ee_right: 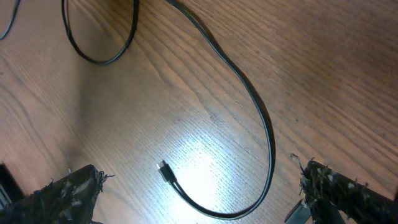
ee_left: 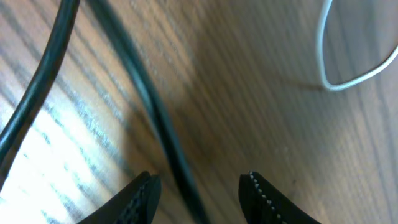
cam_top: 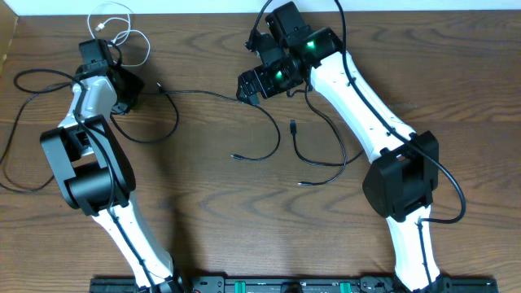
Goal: Untangle cables
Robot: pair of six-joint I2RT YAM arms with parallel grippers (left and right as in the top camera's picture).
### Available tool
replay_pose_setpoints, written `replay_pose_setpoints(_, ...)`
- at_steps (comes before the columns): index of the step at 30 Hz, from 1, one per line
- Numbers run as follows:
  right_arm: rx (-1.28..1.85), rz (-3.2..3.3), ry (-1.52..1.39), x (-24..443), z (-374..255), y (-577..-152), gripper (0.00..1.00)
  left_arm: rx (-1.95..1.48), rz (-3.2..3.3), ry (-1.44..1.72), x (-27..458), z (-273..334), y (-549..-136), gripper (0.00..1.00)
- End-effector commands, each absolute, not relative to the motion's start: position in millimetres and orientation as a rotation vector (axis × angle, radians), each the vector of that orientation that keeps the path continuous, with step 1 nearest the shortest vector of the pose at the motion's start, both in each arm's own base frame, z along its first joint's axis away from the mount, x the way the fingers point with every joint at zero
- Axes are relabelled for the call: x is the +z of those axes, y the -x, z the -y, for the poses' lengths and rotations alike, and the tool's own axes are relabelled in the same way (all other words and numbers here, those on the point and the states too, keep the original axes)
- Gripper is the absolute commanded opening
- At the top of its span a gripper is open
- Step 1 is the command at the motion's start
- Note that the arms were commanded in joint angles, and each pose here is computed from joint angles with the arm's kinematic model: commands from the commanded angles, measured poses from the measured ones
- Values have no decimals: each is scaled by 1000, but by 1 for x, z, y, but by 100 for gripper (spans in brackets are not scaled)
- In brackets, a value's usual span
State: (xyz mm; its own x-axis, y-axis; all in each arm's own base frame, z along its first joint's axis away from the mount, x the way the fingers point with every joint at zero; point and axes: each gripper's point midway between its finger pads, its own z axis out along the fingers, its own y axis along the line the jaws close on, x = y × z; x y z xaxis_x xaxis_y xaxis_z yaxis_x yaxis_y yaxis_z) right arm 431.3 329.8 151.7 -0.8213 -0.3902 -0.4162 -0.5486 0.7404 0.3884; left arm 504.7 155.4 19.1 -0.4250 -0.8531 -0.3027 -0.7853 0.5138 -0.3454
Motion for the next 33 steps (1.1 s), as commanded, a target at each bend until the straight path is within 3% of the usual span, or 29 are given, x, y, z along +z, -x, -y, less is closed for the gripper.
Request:
replay_pose_setpoints(1, 698, -2618, 754, 153, -328, -433, 99, -174, -2303, 1350, 18, -161, -505, 46)
replay_pose_setpoints(14, 695, -2618, 755, 153, -329, -433, 99, -181, -2286, 1339, 9, -163, -512, 45)
replay_pose_setpoints(16, 695, -2617, 755, 153, -329, -433, 99, -182, -2281, 1336, 9, -164, -513, 37)
replay_pose_setpoints(18, 695, -2617, 755, 153, -329, -433, 99, -180, -2286, 1339, 8, -163, -512, 22)
replay_pose_setpoints(23, 695, -2617, 755, 153, -329, -433, 99, -168, -2329, 1365, 4, -160, -502, 9)
replay_pose_setpoints(33, 694, -2630, 756, 152, -328, -431, 99, -138, -2405, 1415, 28, -153, -471, 8)
